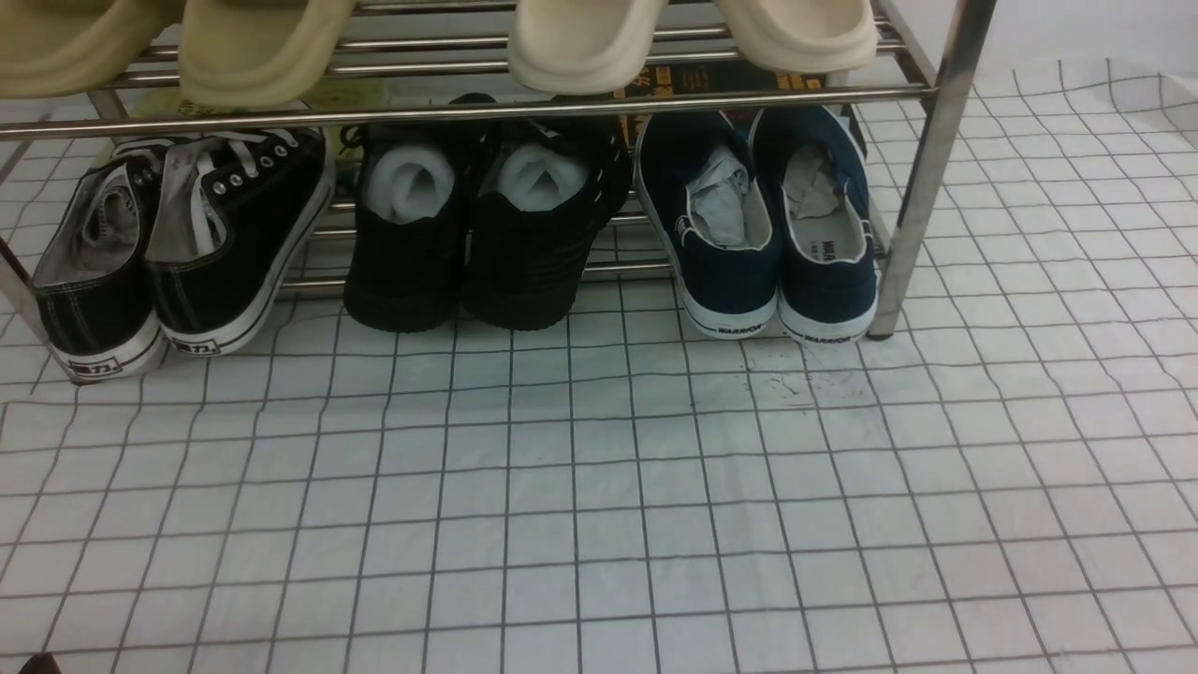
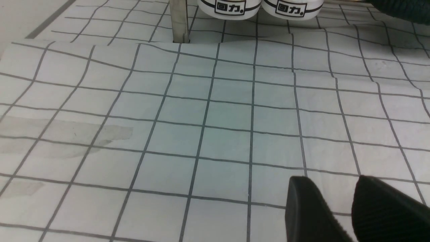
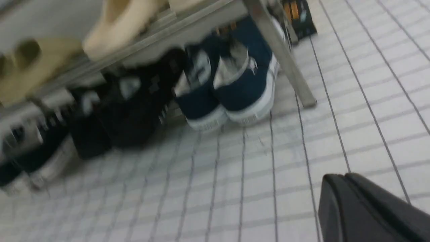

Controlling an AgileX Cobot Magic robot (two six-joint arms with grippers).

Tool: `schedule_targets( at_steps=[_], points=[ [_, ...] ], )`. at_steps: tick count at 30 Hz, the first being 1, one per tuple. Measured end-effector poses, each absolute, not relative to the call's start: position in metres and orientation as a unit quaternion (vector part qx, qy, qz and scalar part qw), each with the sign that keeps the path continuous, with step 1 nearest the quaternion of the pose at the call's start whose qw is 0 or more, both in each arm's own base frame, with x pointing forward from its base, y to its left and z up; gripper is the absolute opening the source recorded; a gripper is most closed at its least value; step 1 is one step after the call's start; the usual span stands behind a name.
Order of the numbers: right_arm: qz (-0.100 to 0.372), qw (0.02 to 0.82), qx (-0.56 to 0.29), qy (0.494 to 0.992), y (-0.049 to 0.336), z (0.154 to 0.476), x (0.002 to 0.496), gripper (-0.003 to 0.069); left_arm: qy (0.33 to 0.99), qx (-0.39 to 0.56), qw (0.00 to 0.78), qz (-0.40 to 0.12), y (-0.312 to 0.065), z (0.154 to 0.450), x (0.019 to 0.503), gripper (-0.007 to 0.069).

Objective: Take the shoes off the shelf with your hand from the white checkered tablecloth.

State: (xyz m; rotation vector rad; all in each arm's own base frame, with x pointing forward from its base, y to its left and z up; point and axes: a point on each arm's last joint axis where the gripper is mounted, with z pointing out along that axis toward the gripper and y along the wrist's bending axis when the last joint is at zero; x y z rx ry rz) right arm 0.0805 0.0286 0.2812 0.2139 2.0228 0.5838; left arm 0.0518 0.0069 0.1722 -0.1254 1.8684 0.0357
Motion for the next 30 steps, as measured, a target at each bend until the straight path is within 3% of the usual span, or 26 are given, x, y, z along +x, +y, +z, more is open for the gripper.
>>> schedule_targets(
  at_steps=[2, 6, 12, 16, 20, 26, 30],
  points=[
    [0.232, 0.431, 0.073, 0.869, 0.031, 0.282, 0.092, -0.0001, 0.804, -0.054, 0.593, 0.016, 0.007, 0.172, 0.052, 0.0240],
    [0.238, 0.230, 0.011, 0.943, 0.041, 0.278, 0.140, 0.0003, 0.804, -0.054, 0.593, 0.016, 0.007, 0.172, 0.052, 0.0240],
    [0.326, 0.108, -0.113, 0.932, 0.080, 0.281, 0.217, 0.0007, 0.804, -0.054, 0.593, 0.016, 0.007, 0.172, 0.052, 0.0240],
    [0.315, 0.080, -0.198, 0.925, 0.124, 0.287, 0.262, 0.0015, 0.804, -0.054, 0.593, 0.016, 0.007, 0.172, 0.052, 0.0240],
    [0.250, 0.091, -0.263, 0.927, 0.176, 0.305, 0.306, 0.0027, 0.804, -0.053, 0.593, 0.016, 0.007, 0.172, 0.052, 0.0240],
    [0.173, 0.180, -0.249, 0.936, 0.217, 0.349, 0.338, 0.0059, 0.804, -0.053, 0.593, 0.016, 0.007, 0.172, 0.052, 0.0240],
    [0.151, 0.202, -0.217, 0.943, 0.225, 0.354, 0.352, 0.0095, 0.804, -0.053, 0.593, 0.016, 0.007, 0.172, 0.052, 0.0240]
  ],
)
